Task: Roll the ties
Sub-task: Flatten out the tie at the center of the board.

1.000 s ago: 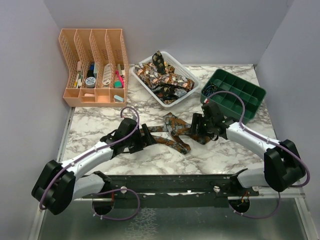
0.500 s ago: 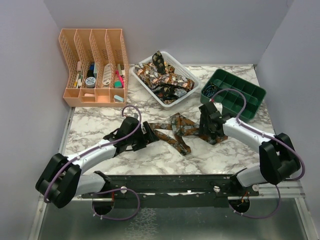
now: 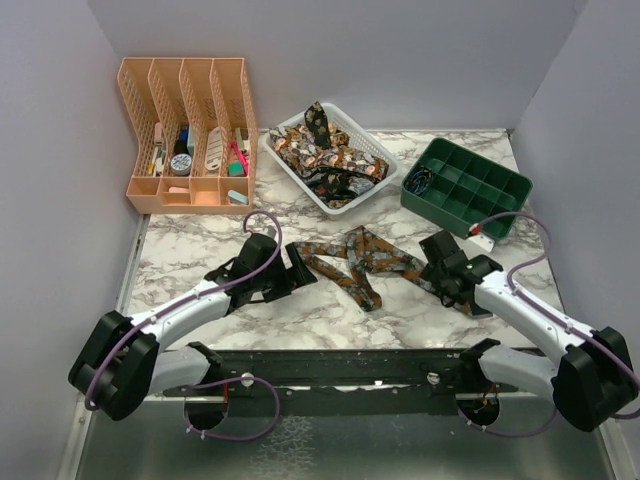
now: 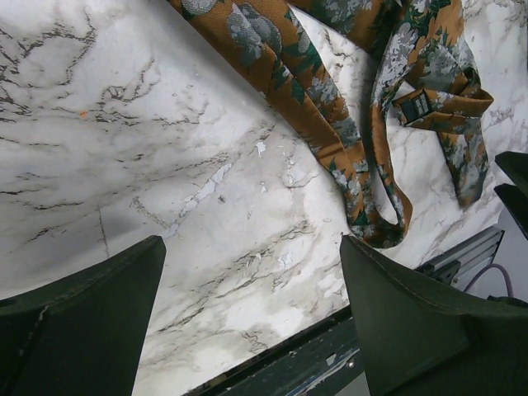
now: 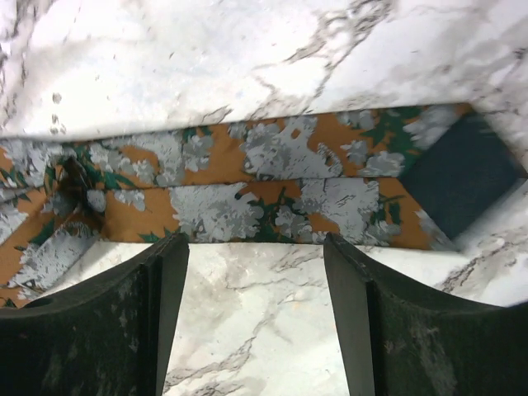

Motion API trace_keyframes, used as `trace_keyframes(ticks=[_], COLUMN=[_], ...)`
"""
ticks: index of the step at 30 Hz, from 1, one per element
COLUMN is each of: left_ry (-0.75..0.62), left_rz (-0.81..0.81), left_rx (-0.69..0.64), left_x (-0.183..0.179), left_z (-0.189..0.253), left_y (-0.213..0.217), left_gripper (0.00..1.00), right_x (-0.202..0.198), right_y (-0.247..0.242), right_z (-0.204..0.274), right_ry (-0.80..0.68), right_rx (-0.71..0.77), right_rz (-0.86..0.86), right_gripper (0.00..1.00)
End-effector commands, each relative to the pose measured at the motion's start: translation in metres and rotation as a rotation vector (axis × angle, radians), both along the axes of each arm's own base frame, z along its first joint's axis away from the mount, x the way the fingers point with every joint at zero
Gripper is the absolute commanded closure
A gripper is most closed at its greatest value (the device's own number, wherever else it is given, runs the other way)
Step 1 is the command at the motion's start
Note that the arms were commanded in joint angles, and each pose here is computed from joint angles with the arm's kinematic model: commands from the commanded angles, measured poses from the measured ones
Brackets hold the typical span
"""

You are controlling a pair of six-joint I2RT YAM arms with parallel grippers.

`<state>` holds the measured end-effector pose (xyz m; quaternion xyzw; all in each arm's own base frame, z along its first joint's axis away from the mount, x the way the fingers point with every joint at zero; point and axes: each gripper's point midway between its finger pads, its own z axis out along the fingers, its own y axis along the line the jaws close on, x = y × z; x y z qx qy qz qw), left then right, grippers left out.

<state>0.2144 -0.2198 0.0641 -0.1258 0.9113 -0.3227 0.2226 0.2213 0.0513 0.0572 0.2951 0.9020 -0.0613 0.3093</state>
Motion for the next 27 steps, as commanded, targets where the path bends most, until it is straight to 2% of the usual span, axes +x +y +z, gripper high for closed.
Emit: trace_keyframes(ticks=[1,5,7,8,11,14,16,18,20,23,25,27], left_ry=[-0.029,-0.036,-0.040,-0.043,-0.052,-0.058,-0.061,-0.066,-0.071,-0.098,-0.142,-0.190], left_rz=[-0.001,0.006,0.008,0.011,0.021,0.028,0.034,0.044,0.054,0.051,-0.001,-0.089], left_rx=[0.011,0.012,0.015,0.017,0.026,0.042,0.052,0.063,0.082,0.126,0.167,0.222], left_x=[0.002,0.001,0.000,0.000,0.001,0.003,0.004,0.006,0.008,0.014,0.021,0.028], left_z=[0.008,0.010,0.011,0.012,0.013,0.013,0.013,0.013,0.013,0.016,0.023,0.031], left_y=[0.002,0.004,0.005,0.006,0.009,0.011,0.013,0.015,0.019,0.023,0.022,0.018], left_gripper=[0.12,0.13,0.13,0.12,0.12,0.12,0.11,0.10,0.09,0.09,0.09,0.10], right_x=[-0.013,-0.023,-0.012,0.000,0.033,0.033,0.026,0.023,0.021,0.035,0.043,0.056], right_y=[-0.033,-0.042,-0.036,-0.024,0.039,0.106,0.133,0.147,0.158,0.146,0.144,0.134], right_z=[0.007,0.006,0.014,0.020,0.041,0.062,0.066,0.054,0.046,0.033,0.032,0.033], right_ry=[-0.053,-0.063,-0.095,-0.118,-0.224,-0.341,-0.374,-0.320,-0.266,-0.215,-0.227,-0.229], right_rx=[-0.061,-0.032,-0.025,-0.010,0.101,0.298,0.410,0.453,0.433,0.289,0.237,0.170], right_rz=[-0.197,-0.280,-0.198,-0.090,0.398,0.772,0.897,0.936,0.993,0.915,0.938,0.877], right_gripper=[0.28,0.28,0.30,0.31,0.31,0.32,0.34,0.35,0.35,0.35,0.34,0.34])
